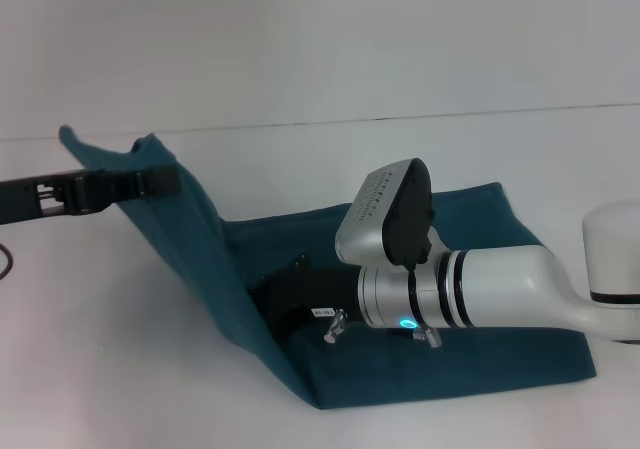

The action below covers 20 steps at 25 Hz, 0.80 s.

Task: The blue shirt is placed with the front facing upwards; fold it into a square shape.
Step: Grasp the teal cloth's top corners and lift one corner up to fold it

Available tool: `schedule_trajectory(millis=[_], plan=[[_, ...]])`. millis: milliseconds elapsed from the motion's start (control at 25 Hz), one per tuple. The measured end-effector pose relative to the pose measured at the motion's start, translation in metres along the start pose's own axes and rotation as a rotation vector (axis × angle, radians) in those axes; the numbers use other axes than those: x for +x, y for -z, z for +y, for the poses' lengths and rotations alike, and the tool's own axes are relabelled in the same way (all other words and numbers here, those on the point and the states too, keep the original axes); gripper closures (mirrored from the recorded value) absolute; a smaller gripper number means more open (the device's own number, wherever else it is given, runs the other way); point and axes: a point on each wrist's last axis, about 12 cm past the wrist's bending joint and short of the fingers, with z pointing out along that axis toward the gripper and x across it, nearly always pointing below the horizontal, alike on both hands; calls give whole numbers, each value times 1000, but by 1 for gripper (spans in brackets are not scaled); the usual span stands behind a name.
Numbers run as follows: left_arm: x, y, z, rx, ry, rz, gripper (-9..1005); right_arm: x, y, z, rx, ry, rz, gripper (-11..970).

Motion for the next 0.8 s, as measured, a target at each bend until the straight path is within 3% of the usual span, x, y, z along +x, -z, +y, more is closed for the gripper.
schedule_trajectory(millis=[800], plan=[[-7,-17,-10,107,-31,-5,976,25,15,-4,84,-109,-52,961]])
